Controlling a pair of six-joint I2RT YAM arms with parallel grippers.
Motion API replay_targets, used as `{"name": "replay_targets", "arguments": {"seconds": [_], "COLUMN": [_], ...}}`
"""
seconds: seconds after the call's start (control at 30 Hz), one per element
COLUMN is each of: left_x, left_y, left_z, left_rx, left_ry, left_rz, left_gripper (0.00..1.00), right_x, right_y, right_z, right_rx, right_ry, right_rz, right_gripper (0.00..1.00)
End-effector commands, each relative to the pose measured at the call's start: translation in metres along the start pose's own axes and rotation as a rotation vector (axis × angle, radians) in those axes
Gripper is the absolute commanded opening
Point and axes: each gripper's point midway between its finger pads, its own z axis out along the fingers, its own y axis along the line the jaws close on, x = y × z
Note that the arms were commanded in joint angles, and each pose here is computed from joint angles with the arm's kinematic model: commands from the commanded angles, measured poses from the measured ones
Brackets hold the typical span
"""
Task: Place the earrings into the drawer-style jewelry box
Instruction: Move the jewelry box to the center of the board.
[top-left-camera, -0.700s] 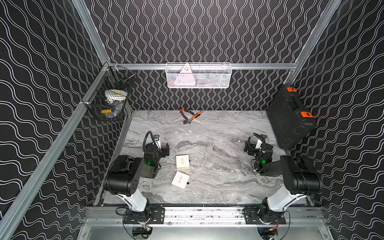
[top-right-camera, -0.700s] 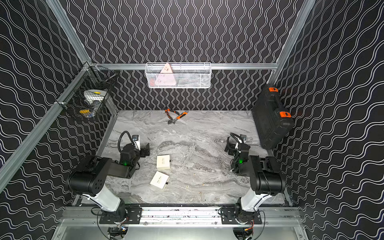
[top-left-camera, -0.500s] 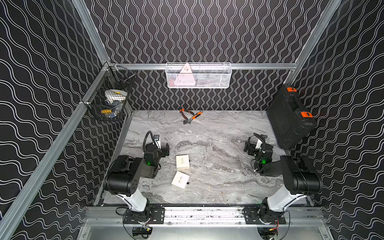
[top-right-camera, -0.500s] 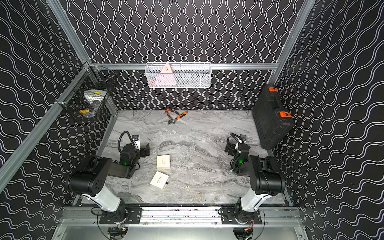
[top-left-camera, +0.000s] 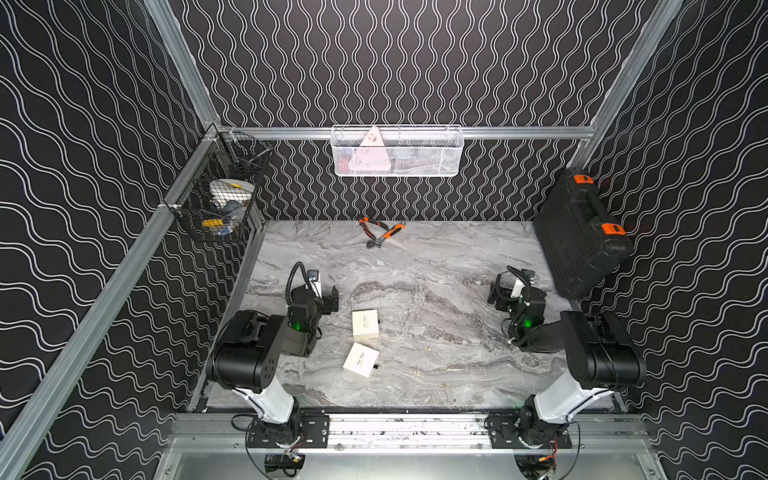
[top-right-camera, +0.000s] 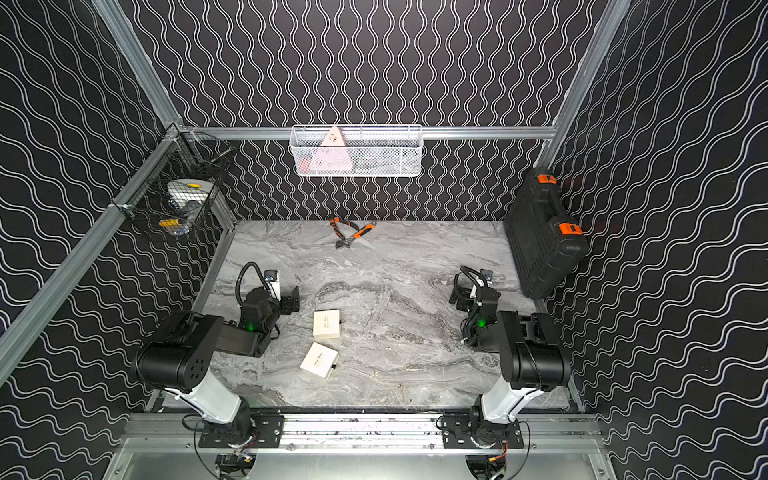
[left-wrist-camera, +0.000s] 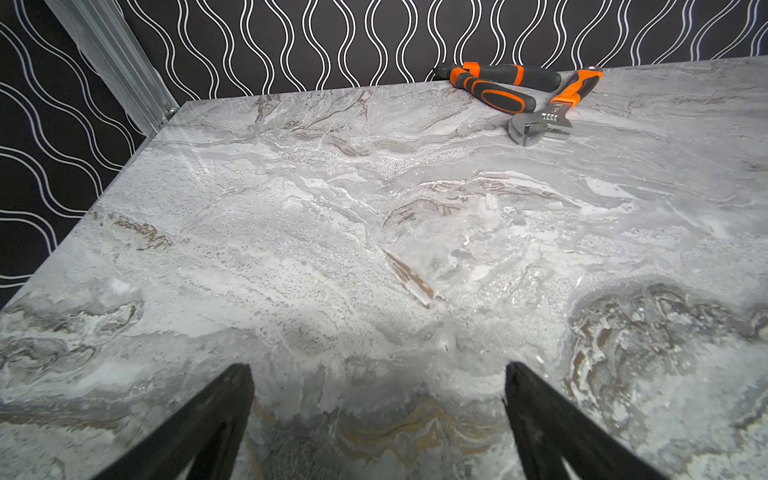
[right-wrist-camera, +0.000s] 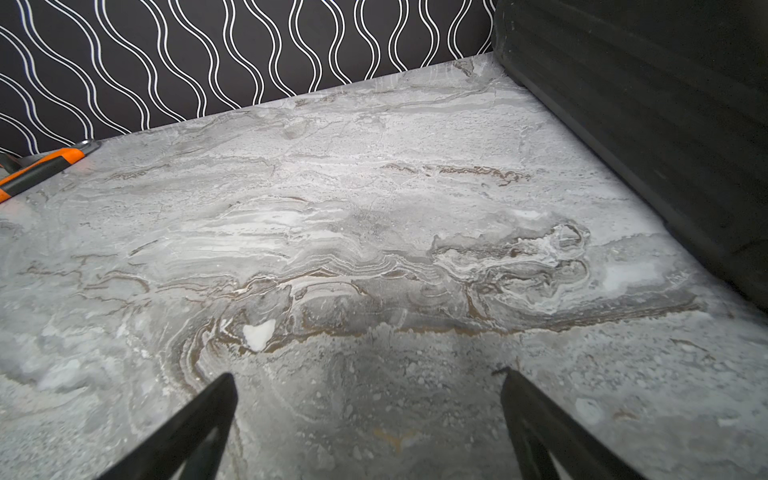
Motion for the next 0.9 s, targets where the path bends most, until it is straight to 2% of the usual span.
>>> {"name": "replay_targets", "arguments": {"seconds": [0.0,0.07,0.17,0.27,0.37,0.5,0.6,0.7,0.87], "left_x": [-0.003,-0.015,-0.045,-0.078,-0.089,-0.069,-0.044,-0.022,0.001], "left_y": [0.000,0.007,0.007,-0.005,-0.025,-0.067,-0.081,-0.087,-0.108], "left_z": [-0.001,-0.002,-0.008,-0.019,-0.034,-0.061,-0.082,-0.096,-0.104], "left_rx": [0.004,-0.052,-0.111,-0.120,-0.071,0.064,0.124,0.167,0.263], "left_ry": [-0.012,-0.023,0.043,0.098,0.216,0.437,0.570,0.656,0.780], "left_rz": [0.003,-0.003,0.030,-0.029,-0.153,-0.216,-0.227,-0.256,-0.288], "left_gripper": [0.99,0.99,0.99,0.99,0.99,0.99,0.99,0.99,0.99], "right_x": [-0.010,-0.024,-0.058,-0.088,-0.083,-0.047,-0.019,0.011,0.042], "right_y": [-0.001,-0.005,0.025,0.076,0.130,0.198,0.232,0.260,0.302], "right_z": [-0.001,-0.007,-0.017,-0.028,-0.032,-0.057,-0.083,-0.100,-0.111], "right_rx": [0.016,0.092,0.128,0.061,-0.052,-0.253,-0.428,-0.612,-0.819], "right_ry": [-0.040,-0.052,-0.004,0.017,0.161,0.379,0.535,0.702,0.933], "right_rz": [0.000,-0.006,-0.103,-0.031,0.074,0.135,0.190,0.223,0.270], "right_gripper": [1.00,1.00,1.00,1.00,1.00,1.00,1.00,1.00,0.97]}}
